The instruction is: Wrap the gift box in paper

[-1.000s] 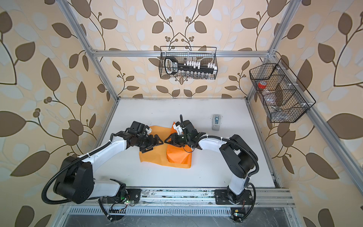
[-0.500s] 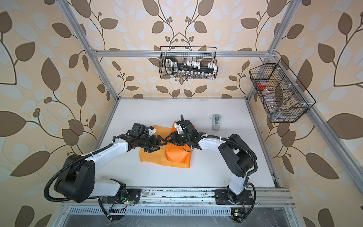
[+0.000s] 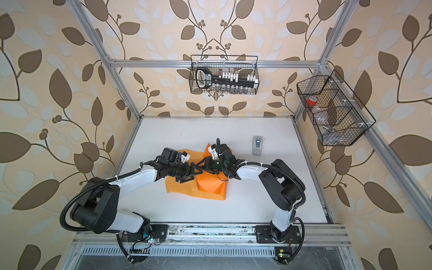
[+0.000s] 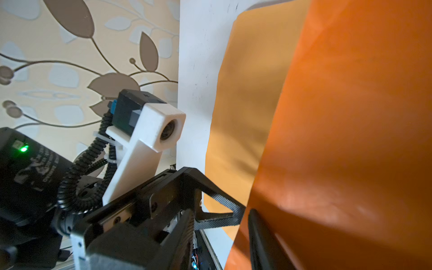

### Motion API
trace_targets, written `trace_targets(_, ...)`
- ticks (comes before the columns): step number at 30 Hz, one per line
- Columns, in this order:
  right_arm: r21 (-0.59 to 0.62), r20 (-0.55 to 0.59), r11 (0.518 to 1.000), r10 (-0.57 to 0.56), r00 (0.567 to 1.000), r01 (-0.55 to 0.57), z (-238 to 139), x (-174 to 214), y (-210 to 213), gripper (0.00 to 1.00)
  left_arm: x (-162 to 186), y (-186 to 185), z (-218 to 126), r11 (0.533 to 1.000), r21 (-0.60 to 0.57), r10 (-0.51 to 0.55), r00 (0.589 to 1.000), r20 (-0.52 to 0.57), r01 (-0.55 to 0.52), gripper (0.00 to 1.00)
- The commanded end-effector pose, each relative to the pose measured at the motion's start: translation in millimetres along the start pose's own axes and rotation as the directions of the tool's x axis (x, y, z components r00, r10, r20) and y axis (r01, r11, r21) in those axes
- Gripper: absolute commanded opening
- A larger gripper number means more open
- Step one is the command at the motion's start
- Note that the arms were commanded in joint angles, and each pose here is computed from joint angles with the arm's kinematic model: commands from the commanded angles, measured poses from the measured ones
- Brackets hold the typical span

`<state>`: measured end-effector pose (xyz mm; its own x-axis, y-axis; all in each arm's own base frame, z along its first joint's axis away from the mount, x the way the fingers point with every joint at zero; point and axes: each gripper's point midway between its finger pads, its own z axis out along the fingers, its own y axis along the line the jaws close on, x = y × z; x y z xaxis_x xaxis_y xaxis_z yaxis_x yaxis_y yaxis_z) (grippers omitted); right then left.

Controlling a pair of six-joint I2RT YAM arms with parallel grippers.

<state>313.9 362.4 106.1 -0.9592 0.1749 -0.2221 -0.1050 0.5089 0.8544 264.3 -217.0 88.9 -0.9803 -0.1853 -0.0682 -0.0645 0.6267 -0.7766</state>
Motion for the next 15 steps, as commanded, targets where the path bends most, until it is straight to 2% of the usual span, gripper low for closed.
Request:
trace_targets(1, 0.033, -0.041, 0.998, 0.055, 0.998, -0.054, 5.0, 17.4, -17.3, 0.40, -4.1, -25.4, -6.9, 0.994, 0.066, 0.083, 0.996, 0.041, -0.085, 0.78)
trace_targets(8, 0.023, -0.033, 0.998, 0.065, 0.997, -0.065, 2.0, 17.6, -15.2, 0.40, 0.7, -34.1, 1.4, 0.990, 0.057, 0.128, 0.991, 0.031, -0.129, 0.76)
trace_targets(15, 0.007, -0.027, 0.997, 0.072, 0.997, -0.072, -1.7, 16.2, -9.3, 0.39, 5.6, -24.0, 14.8, 0.991, 0.010, 0.132, 0.991, 0.008, -0.133, 0.66)
